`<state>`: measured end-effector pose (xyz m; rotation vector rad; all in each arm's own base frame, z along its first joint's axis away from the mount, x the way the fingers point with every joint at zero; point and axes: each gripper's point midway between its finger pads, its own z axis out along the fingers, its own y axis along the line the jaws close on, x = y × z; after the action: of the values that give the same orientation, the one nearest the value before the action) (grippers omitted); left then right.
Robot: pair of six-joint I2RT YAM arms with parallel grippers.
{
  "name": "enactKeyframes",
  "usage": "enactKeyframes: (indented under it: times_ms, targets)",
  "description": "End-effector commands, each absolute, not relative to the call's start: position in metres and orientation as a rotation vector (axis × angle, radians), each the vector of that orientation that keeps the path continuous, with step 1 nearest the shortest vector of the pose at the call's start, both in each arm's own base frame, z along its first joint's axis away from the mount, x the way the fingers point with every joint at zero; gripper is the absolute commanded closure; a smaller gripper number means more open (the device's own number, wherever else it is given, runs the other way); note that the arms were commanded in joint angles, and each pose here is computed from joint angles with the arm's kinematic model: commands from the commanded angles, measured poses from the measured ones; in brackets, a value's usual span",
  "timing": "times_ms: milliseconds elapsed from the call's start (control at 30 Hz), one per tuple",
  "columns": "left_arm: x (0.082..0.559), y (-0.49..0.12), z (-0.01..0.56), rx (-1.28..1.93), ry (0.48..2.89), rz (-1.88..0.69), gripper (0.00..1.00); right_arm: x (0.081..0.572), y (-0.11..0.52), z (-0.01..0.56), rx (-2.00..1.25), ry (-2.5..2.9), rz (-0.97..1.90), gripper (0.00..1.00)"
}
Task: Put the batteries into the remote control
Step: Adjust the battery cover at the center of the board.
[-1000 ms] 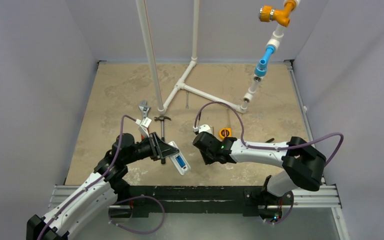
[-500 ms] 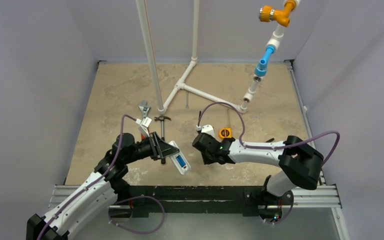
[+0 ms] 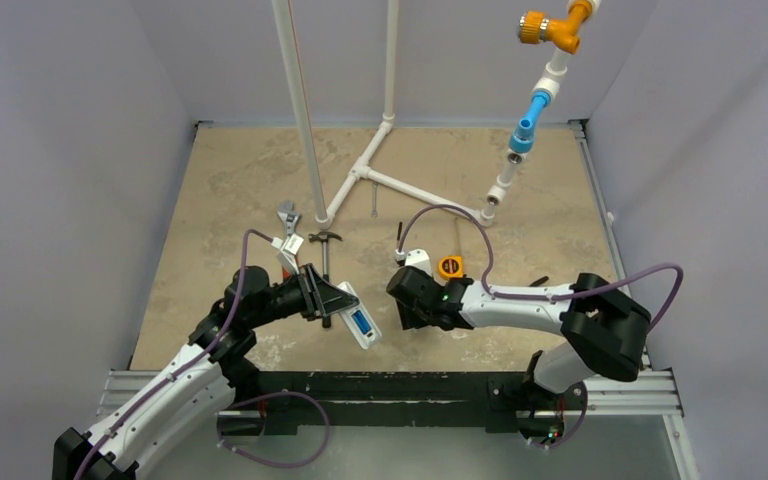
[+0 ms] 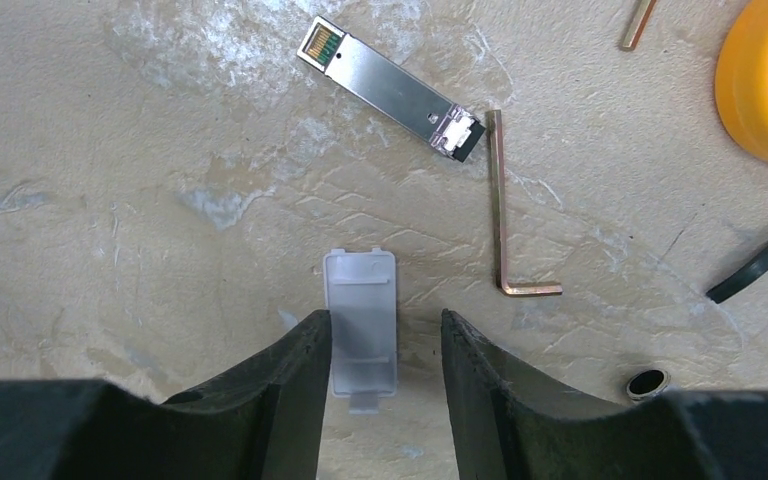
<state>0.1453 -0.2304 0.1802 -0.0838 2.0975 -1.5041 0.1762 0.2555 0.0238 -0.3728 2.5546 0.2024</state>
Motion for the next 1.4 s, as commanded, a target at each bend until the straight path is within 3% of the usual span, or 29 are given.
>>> enactKeyframes:
  times_ms: [0,400,1367]
  targets:
    - [0.148,-0.234,0.207,-0.033,2.002,-1.544,1.00,0.177,0.254,0.029,-0.301,2.535,0.258,0.57]
    - [0.148,-0.233,0.206,-0.034,2.002,-1.544,1.00,0.177,0.256,0.028,-0.241,2.541,0.376,0.60]
    - [0.147,-0.234,0.205,-0.030,2.004,-1.548,1.00,0.182,0.258,0.059,-0.199,2.450,0.526,0.54]
